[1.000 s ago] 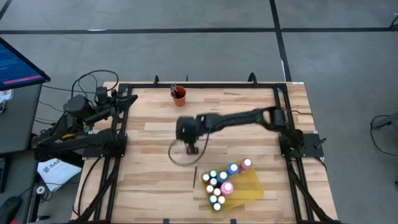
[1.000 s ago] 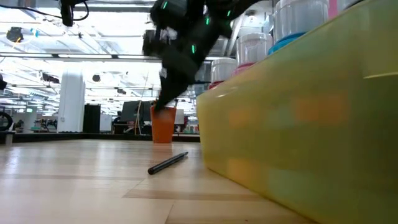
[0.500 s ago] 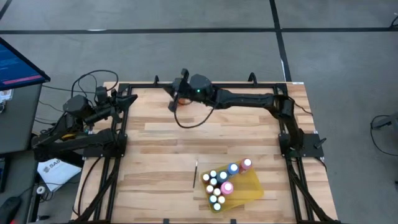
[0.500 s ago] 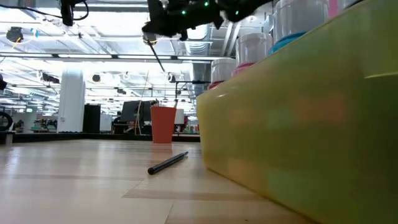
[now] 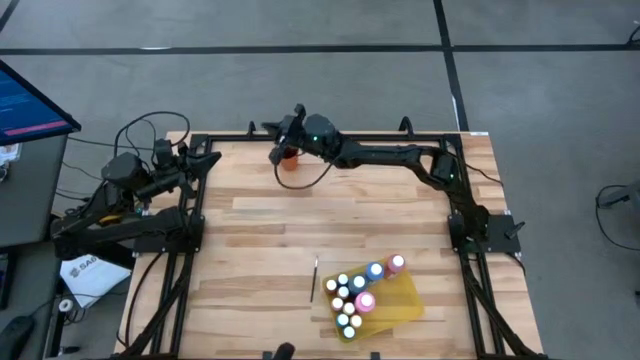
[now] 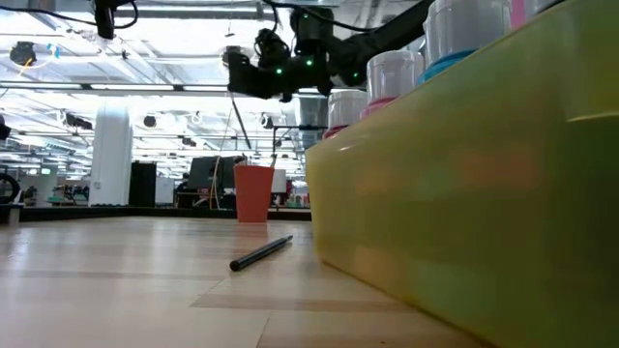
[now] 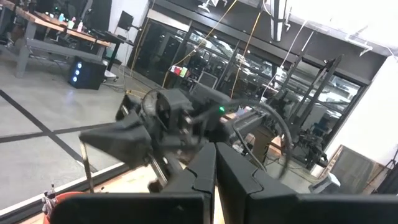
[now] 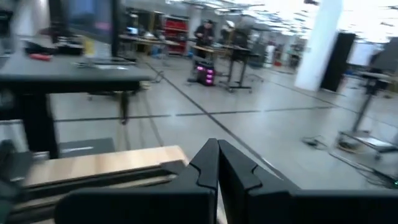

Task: Pick & Place Paint Supplies
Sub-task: Put the black paint brush into the orange cup

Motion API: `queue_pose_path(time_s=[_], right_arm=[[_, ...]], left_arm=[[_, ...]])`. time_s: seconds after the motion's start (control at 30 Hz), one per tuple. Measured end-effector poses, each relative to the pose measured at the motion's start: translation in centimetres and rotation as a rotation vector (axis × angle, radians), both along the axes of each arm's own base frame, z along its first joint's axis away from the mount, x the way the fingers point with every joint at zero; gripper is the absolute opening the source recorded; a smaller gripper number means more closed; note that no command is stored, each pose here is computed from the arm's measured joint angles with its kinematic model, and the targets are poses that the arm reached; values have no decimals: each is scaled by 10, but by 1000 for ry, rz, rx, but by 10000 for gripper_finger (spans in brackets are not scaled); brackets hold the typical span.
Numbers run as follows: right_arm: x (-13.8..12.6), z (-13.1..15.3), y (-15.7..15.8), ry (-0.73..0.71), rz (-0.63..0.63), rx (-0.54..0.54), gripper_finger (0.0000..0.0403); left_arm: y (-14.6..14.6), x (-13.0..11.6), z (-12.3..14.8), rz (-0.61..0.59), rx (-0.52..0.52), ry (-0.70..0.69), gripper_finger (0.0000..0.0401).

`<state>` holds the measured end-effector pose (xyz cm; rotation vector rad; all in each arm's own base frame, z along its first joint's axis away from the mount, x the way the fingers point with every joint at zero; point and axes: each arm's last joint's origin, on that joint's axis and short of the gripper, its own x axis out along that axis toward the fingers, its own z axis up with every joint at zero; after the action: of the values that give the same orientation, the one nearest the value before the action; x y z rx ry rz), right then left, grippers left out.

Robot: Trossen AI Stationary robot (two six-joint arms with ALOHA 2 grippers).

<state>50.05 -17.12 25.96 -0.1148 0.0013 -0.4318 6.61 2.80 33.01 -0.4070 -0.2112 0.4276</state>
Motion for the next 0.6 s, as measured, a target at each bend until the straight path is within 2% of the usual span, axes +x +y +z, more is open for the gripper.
queue_pose_path(time_s=[0.13,0.3,0.47,0.6], right_arm=[[-4,-1,-11,29,-60,-6,0],[-7,-2,-17,5,-61,30,0],[-10,-25,-12,23,-89,59,0],[-15,-35,-10,-53,-90,77,0]], left_arm=[[0,0,0,0,0,1,3],[0,0,0,0,-2,4,3],[0,0,-1,1,3,8,3],[0,0,-1,1,4,9,3]])
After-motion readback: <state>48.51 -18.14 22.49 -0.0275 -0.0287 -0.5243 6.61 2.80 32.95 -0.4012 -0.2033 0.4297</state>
